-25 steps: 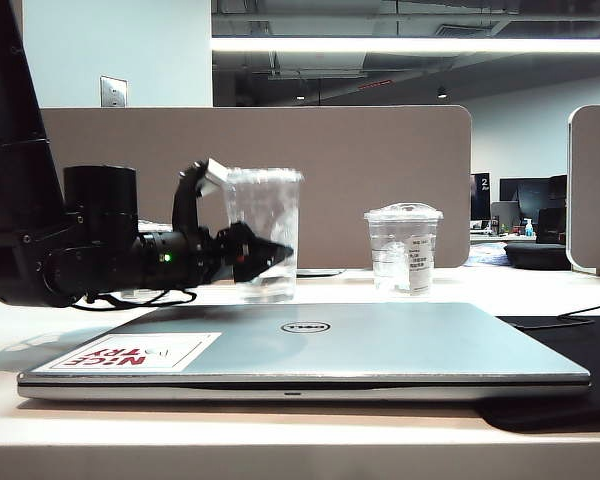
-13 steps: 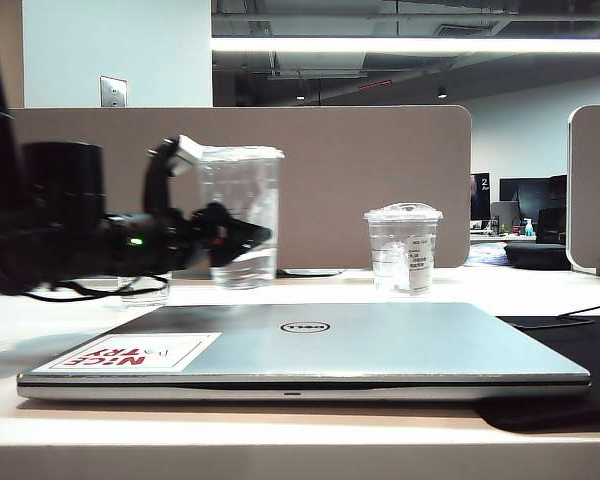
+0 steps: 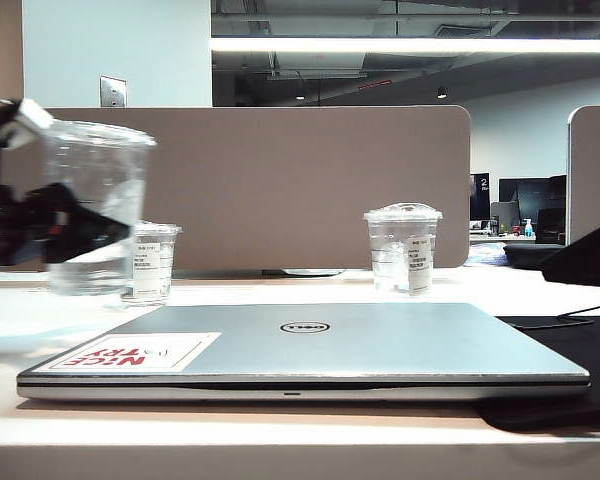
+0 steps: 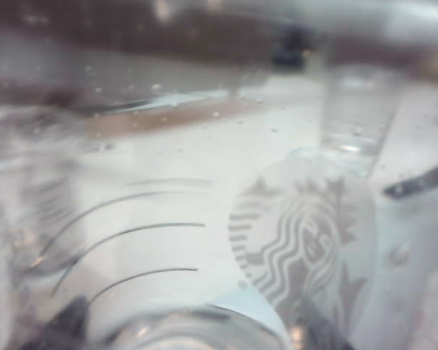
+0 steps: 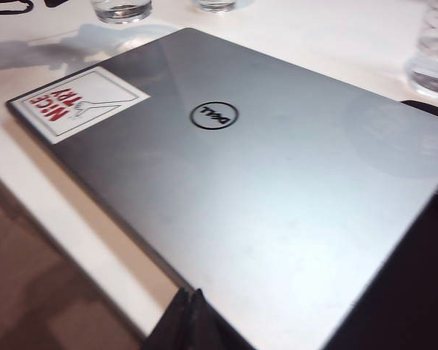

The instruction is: Pick up the coffee cup on the middle and place it on the left side of the laptop.

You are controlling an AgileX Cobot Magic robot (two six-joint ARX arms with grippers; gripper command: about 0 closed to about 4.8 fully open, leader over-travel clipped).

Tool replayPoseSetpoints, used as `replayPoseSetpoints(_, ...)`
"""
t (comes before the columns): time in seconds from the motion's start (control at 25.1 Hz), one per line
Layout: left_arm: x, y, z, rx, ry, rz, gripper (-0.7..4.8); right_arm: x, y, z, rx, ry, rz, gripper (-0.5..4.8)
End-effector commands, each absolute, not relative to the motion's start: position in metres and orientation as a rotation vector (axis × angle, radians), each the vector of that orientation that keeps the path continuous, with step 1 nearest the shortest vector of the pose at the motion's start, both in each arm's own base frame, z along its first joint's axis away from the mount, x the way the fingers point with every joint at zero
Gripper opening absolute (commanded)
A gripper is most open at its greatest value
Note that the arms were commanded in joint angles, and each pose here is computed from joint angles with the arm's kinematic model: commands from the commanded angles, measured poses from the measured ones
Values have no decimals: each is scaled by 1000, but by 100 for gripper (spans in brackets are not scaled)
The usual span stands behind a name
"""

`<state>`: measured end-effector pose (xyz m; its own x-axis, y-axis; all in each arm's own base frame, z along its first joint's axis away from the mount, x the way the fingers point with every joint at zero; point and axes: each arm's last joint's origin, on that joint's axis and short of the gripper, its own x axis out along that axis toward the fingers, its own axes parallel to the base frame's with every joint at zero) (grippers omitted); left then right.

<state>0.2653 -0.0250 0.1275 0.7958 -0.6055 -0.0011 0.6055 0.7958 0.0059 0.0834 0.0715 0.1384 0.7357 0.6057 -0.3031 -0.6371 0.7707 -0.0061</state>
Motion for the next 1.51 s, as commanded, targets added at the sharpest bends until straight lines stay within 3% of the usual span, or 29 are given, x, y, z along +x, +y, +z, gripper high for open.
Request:
replayPoseSetpoints(0.04, 251, -14, 127, 23, -8, -596, 358, 80, 76, 139, -114, 280, 738, -5)
replayPoseSetpoints(1.0, 241, -6, 108, 31, 127, -527, 374, 76, 80, 138, -121, 280, 785, -5)
replayPoseSetpoints(1.07, 241, -6, 108, 29, 131, -527, 384, 76, 80, 138, -121, 279, 785, -5)
replayPoseSetpoints(1.19, 241, -6, 107, 26, 135, -527, 479, 76, 80, 138, -121, 280, 784, -5)
replayPoseSetpoints(1.51, 238, -6, 106, 18, 146, -531, 479, 76, 80, 138, -121, 279, 784, -5)
